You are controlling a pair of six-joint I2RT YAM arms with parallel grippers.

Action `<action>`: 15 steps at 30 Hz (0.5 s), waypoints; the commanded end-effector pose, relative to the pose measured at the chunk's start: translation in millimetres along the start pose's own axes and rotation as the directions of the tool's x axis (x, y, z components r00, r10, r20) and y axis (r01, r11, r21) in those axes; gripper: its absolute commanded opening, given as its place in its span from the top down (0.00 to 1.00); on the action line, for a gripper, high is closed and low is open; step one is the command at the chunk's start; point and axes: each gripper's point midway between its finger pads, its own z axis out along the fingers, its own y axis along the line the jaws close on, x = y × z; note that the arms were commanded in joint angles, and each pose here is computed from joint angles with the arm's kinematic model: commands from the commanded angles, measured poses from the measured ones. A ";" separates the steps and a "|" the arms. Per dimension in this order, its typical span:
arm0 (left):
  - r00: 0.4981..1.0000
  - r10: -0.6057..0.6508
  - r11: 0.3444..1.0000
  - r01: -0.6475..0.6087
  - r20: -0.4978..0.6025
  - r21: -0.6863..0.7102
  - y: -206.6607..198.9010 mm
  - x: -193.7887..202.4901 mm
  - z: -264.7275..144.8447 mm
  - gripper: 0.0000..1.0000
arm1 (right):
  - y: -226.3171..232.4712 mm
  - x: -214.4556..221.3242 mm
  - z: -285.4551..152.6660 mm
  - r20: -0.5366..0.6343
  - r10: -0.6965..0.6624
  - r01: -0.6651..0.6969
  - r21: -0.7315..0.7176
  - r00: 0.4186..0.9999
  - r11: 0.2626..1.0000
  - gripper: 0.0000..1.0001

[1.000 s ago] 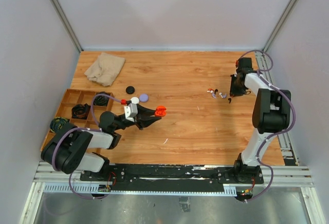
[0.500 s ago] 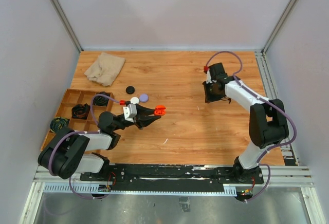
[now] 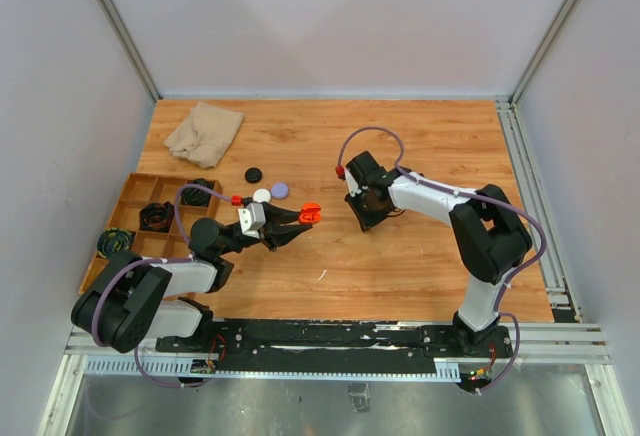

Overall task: Insert the wireless bluetooth earbuds into the charging case
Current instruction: Place the earbud at the center of the board.

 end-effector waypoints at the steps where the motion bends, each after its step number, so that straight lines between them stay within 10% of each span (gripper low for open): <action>1: 0.999 0.035 0.999 -0.035 0.011 -0.018 3.2 -4.2 -2.2 1.00 | 8.9 16.7 11.4 -0.061 -0.079 0.080 0.009 0.995 0.997 0.86; 15: 0.999 0.035 0.999 -0.035 0.012 -0.016 2.7 -4.8 -2.0 1.00 | -1.1 33.6 6.4 -0.131 -0.143 0.151 0.051 0.981 0.987 0.58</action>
